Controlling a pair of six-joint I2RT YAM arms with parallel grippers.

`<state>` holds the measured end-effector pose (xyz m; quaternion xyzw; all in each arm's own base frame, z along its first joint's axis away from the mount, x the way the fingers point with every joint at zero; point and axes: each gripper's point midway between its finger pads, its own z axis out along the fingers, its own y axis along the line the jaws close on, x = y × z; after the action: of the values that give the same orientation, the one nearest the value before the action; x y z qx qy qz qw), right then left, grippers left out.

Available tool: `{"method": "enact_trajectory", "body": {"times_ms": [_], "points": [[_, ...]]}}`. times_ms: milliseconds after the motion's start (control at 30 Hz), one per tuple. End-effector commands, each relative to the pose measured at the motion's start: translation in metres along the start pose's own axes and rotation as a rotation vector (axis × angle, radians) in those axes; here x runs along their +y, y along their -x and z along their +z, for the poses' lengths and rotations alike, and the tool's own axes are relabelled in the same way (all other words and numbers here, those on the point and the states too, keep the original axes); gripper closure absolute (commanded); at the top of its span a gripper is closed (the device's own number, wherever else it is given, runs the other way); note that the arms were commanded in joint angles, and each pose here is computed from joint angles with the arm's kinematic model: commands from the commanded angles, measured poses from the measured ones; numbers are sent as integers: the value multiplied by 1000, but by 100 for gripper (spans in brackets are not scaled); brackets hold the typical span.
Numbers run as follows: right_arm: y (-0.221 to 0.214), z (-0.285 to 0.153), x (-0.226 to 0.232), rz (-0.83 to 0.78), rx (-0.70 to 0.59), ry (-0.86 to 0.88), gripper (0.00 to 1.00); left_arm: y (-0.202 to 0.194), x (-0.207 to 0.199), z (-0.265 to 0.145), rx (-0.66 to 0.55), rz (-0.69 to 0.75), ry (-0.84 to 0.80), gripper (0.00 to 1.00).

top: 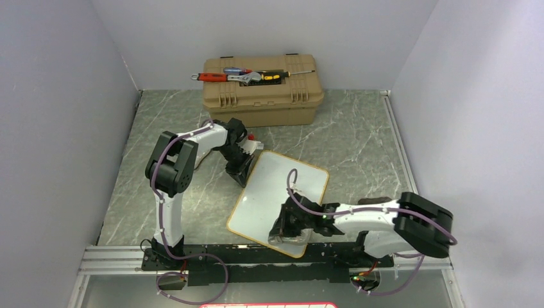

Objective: Erase the whiteboard
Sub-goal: Erase the whiteboard at the center of the board.

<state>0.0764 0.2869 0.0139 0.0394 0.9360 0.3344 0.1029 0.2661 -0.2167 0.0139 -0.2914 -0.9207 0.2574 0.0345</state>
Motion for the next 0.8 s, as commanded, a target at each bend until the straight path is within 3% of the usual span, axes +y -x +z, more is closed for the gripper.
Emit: {"method": "enact_trajectory", "body": {"times_ms": [0,267,367,600,767], "points": [[-17,22,-60,-100,104,-271,100,-4,65,19,25,88,233,97],[1,76,2,-243,143,-216,100,-3,68,18,24,96,253,97],[6,65,7,-240,117,-210,100,-3,69,15,17,103,261,97],[40,1,3,-110,-83,-112,100,6,56,-2,-23,123,231,97],[29,3,-30,-34,-57,-119,100,11,35,-9,-50,129,139,94]]}}
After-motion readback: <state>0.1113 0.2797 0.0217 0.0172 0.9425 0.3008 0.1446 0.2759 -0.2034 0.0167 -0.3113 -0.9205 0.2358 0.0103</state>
